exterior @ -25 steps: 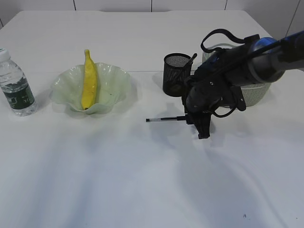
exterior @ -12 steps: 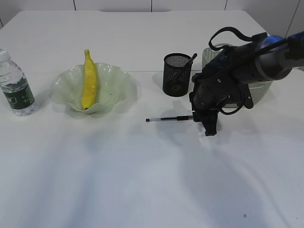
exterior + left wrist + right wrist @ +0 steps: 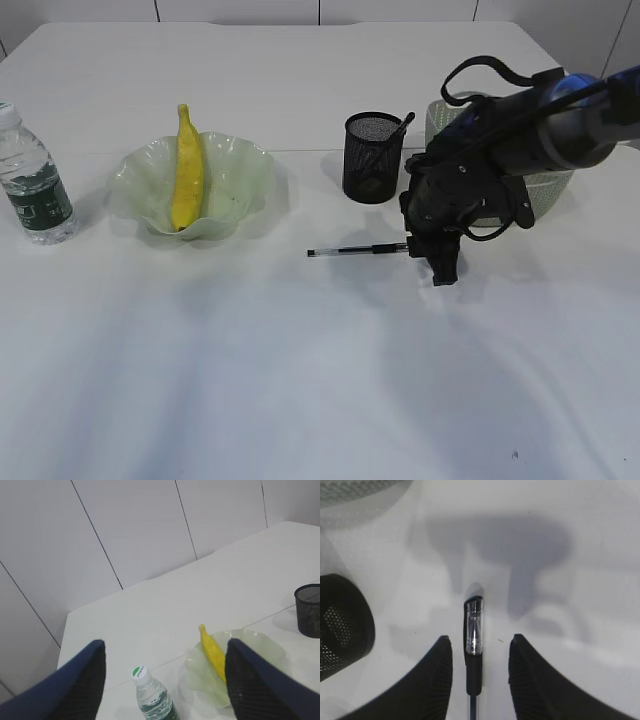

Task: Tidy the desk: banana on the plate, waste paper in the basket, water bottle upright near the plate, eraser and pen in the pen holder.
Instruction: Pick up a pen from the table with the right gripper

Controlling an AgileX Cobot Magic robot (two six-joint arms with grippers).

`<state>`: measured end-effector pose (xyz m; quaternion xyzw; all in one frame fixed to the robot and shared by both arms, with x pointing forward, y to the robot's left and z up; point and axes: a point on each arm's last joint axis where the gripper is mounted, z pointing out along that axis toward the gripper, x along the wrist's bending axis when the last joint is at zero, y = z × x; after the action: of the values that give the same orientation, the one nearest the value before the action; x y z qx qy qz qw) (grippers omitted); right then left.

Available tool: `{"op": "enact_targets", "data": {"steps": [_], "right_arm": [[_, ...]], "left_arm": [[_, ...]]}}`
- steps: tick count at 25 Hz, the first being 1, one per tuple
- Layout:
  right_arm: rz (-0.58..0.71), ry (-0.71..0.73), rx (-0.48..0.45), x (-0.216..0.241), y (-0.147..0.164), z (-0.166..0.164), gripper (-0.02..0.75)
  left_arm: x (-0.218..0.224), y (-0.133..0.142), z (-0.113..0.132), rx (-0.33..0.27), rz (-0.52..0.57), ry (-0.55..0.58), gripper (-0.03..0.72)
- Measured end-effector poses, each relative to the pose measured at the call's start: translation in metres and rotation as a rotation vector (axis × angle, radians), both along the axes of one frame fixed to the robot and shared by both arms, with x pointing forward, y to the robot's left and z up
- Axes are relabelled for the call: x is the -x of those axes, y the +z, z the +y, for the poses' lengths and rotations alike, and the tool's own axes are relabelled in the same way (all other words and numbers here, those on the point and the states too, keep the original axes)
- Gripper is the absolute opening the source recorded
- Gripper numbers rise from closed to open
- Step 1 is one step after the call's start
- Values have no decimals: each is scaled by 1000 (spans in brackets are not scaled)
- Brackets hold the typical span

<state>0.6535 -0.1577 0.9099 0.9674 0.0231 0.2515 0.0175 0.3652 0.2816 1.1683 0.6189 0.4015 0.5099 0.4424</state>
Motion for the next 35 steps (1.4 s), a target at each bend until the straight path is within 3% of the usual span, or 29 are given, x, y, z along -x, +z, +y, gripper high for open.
{"op": "enact_targets", "data": {"steps": [15, 21, 35], "right_arm": [[10, -23, -26, 0, 0, 0, 285], [-21, 27, 30, -2, 1, -2, 285], [-119, 57, 17, -18, 23, 4, 285]], "left_arm": [[0, 0, 0, 0, 0, 0, 528], [0, 0, 0, 0, 0, 0, 528], [0, 0, 0, 0, 0, 0, 528]]}}
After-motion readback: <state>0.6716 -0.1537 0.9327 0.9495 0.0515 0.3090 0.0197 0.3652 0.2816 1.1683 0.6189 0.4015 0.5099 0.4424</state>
